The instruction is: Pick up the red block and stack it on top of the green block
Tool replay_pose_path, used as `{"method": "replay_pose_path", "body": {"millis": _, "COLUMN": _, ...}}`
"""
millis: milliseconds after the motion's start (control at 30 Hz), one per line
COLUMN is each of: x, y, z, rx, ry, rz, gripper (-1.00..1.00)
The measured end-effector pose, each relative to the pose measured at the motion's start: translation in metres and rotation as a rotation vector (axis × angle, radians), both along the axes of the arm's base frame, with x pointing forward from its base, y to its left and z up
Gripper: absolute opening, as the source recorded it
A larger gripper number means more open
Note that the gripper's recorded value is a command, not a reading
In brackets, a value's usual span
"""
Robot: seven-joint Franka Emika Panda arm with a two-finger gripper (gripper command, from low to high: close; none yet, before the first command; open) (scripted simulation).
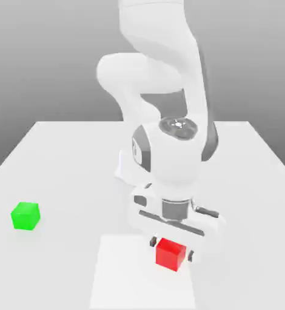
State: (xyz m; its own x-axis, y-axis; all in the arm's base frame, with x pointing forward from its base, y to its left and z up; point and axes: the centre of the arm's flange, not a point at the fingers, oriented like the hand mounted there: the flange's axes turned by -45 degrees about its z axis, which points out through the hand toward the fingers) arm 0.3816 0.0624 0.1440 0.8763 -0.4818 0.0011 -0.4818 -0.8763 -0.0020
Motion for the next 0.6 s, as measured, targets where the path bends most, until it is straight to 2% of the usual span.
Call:
{"method": "replay_pose_path", "body": {"millis": 167, "x": 0.0, "y": 0.0, "z": 0.001, "rx": 0.0, "ry": -0.002, "rz": 0.0, "gripper": -1.0}}
{"method": "replay_pose_path", "body": {"millis": 600, "x": 0.001, "y": -0.007, "z": 0.064, "rx": -0.002, "ry": -0.001, "rz": -0.031, "gripper": -1.0}}
